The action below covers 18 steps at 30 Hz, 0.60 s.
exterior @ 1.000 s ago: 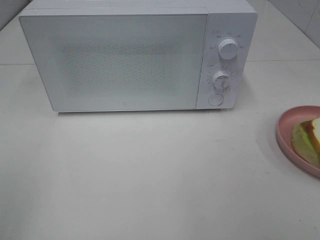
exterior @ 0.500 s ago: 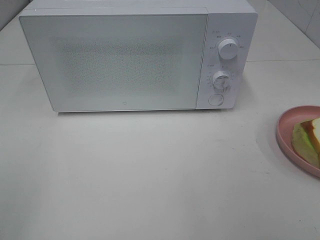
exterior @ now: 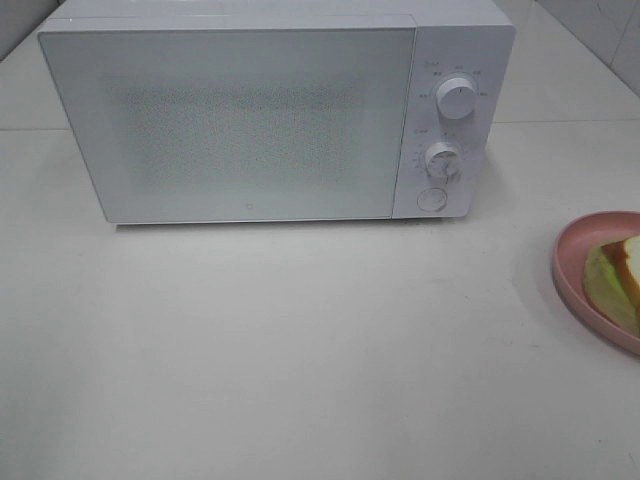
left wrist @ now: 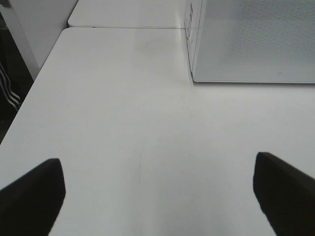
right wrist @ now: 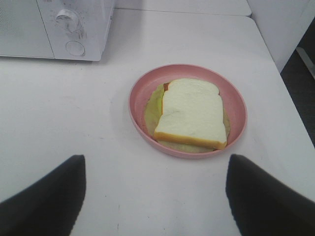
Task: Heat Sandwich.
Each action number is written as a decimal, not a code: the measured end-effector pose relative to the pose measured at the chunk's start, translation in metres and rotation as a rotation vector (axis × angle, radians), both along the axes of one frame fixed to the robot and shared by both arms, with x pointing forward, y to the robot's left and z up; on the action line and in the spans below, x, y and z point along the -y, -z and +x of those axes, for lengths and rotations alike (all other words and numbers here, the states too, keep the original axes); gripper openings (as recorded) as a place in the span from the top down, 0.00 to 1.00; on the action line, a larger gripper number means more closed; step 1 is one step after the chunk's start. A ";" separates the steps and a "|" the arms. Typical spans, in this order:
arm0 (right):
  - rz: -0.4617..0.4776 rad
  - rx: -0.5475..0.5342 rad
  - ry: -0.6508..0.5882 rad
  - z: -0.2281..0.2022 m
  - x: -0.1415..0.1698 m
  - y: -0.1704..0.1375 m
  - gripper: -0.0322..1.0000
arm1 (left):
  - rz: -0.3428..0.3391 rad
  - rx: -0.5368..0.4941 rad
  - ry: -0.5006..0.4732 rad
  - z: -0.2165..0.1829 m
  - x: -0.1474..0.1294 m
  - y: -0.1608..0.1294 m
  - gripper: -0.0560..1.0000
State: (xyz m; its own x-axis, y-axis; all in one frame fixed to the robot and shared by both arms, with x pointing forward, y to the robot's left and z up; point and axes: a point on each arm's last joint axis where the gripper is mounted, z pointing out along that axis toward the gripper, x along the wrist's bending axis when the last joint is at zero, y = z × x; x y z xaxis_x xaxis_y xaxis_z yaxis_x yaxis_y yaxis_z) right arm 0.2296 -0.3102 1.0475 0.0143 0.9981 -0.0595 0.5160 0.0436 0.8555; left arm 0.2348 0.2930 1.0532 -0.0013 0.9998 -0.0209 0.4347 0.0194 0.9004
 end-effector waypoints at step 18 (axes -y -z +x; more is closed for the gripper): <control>0.000 0.000 0.000 0.000 0.000 0.000 0.23 | 0.000 0.000 0.000 0.000 0.000 0.000 0.03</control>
State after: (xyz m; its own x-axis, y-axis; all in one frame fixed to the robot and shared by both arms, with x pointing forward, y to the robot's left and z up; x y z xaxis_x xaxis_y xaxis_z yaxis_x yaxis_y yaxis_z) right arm 0.2296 -0.3102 1.0475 0.0143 0.9981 -0.0595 0.5160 0.0436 0.8555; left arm 0.2348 0.2930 1.0532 -0.0013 0.9998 -0.0209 0.4347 0.0194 0.9004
